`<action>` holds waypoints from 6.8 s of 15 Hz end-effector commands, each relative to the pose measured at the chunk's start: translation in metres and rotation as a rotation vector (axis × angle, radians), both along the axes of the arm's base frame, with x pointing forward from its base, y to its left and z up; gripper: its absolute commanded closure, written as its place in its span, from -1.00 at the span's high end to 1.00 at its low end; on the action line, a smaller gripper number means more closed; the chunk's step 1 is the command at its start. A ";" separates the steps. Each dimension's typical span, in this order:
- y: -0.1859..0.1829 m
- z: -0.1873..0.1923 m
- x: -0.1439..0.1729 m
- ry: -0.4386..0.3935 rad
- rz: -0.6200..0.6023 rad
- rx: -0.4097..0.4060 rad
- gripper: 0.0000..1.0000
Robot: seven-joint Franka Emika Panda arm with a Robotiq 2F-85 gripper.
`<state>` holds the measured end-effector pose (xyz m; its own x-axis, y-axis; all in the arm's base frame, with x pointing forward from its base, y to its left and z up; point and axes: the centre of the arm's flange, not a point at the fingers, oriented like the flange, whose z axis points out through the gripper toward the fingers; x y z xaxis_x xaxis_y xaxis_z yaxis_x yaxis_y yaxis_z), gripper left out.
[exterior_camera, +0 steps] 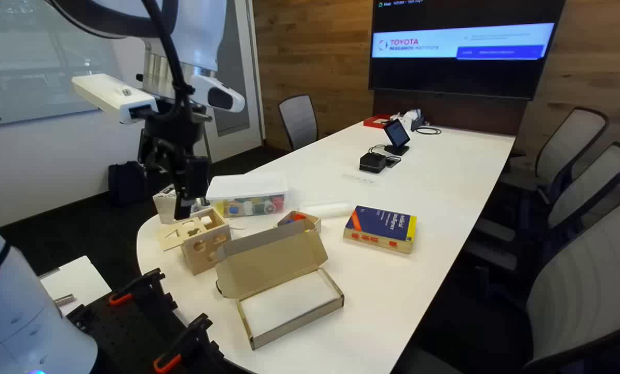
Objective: Remove the white paper from the box and put it on the table
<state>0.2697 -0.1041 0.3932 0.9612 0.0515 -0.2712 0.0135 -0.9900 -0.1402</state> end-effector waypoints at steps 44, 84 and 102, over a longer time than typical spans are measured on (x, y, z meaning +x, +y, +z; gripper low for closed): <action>-0.039 -0.406 0.173 -0.109 -0.632 -0.082 -1.00; -0.014 -0.352 0.189 0.078 -0.573 -0.235 1.00; -0.009 -0.387 0.202 0.160 -0.549 -0.325 1.00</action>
<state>0.4624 -0.1211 0.0111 0.7803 -0.5357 -0.3228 -0.5149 -0.8432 0.1546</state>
